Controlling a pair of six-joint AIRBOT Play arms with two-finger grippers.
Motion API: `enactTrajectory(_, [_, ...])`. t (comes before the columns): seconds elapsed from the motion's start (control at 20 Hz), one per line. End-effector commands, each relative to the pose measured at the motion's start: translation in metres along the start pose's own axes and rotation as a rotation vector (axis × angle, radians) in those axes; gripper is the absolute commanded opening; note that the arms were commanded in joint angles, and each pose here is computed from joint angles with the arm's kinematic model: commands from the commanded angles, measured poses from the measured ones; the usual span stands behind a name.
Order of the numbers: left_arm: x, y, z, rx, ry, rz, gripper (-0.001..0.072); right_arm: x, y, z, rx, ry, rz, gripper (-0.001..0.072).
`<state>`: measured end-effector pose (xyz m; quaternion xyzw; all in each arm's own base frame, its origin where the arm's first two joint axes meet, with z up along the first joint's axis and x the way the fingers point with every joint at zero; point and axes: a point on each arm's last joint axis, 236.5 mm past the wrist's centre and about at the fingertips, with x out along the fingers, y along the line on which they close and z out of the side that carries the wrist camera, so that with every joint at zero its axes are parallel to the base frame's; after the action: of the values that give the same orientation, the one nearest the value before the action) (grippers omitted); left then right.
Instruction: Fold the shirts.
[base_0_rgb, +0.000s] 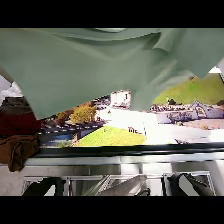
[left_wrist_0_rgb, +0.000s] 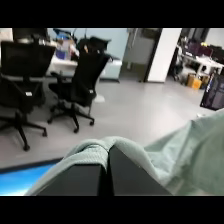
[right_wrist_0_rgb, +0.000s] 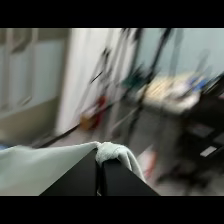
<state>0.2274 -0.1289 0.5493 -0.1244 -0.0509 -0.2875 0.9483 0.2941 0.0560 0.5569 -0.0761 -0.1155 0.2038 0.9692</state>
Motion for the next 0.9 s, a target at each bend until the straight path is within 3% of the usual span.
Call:
enactTrajectory(0.0, [-0.057, 0.012, 0.036, 0.063, -0.122, 0.177, 0.0026, -0.058, 0.014, 0.076, -0.230, -0.169, -0.220, 0.0022])
enactTrajectory(0.15, [-0.033, 0.054, -0.019, 0.012, 0.038, 0.272, 0.0026, -0.043, 0.000, 0.051, -0.195, -0.097, -0.200, 0.0022])
enactTrajectory(0.3, [0.023, 0.112, -0.120, -0.087, 0.314, 0.333, 0.0026, 0.000, -0.025, -0.042, -0.015, 0.149, -0.090, 0.0022])
enactTrajectory(0.55, [0.099, 0.193, -0.333, -0.281, 0.740, 0.348, 0.0026, 0.066, -0.033, -0.287, 0.396, 0.568, 0.087, 0.0022])
enactTrajectory(0.7, [0.116, 0.242, -0.462, -0.366, 0.924, 0.397, 0.0026, 0.075, -0.028, -0.462, 0.586, 0.796, 0.015, 0.0022])
enactTrajectory(0.85, [0.112, 0.291, -0.570, -0.434, 1.108, 0.453, 0.0026, 0.065, -0.029, -0.597, 0.735, 0.958, -0.070, 0.0021])
